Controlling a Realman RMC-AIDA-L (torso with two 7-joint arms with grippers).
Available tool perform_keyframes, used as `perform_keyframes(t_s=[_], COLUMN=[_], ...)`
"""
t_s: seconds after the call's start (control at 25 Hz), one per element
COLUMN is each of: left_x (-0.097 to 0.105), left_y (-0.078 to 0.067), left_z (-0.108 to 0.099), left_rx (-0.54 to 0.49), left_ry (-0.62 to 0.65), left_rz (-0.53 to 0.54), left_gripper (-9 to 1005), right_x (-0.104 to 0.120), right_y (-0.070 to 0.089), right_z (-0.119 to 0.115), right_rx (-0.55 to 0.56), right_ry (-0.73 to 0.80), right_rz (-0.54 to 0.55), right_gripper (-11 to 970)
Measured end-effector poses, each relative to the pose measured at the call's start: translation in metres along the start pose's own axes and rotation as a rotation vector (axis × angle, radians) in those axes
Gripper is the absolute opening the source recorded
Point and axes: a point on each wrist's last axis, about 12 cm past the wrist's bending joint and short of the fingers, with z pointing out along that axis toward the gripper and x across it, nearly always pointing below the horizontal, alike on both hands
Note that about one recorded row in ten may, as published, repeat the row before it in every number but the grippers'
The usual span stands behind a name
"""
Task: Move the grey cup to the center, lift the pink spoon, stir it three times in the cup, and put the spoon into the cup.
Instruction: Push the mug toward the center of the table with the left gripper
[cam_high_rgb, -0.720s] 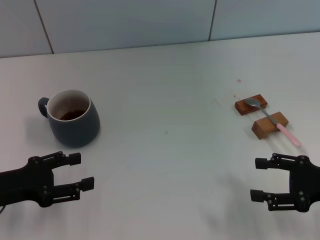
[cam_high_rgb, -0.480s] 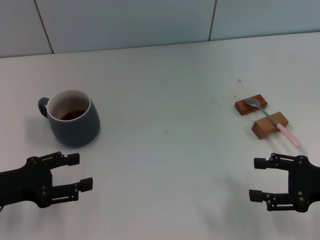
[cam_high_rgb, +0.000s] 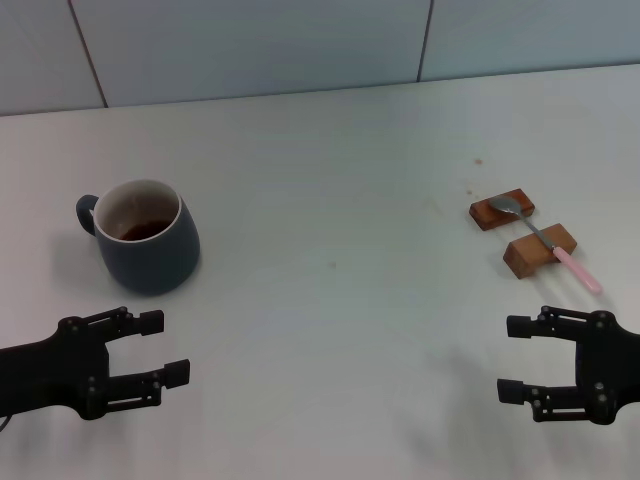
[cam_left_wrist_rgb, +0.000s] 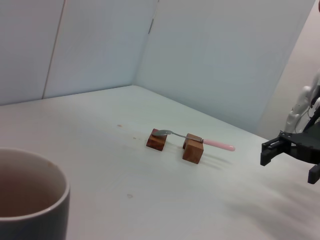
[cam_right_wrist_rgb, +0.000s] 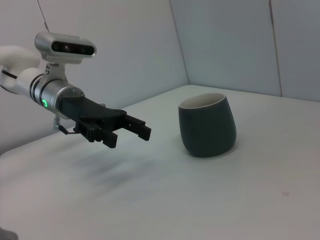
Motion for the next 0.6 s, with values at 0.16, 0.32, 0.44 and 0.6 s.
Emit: perform_keyframes(t_s=[0.16,0.32,0.44,0.6], left_x=[0.0,-0.0003,-0.0014,-0.002], left_y=[-0.0001,0.0001,0.0004,0.0012], left_z=[0.0,0.0002,0.0019,0.0025], left_rx=[0.0,0.001,0.003,0.0], left_ry=[0.0,0.0,-0.001,0.001], left_rz=[0.0,0.001,0.004,0.009], left_gripper=[805,800,797,792], right_x=[0.0001,0.0002,0.0003,0.0003], right_y=[0.0002,0.0003,0.0004,0.0005], right_z=[-0.0001,-0.0001,-0.0002,-0.0001], right_rx=[-0.001,-0.001,-0.001,0.002], right_ry=[-0.001,-0.001,-0.001,-0.004], right_rz=[0.0,0.001,0.001,0.002], right_gripper=[815,813,811,809])
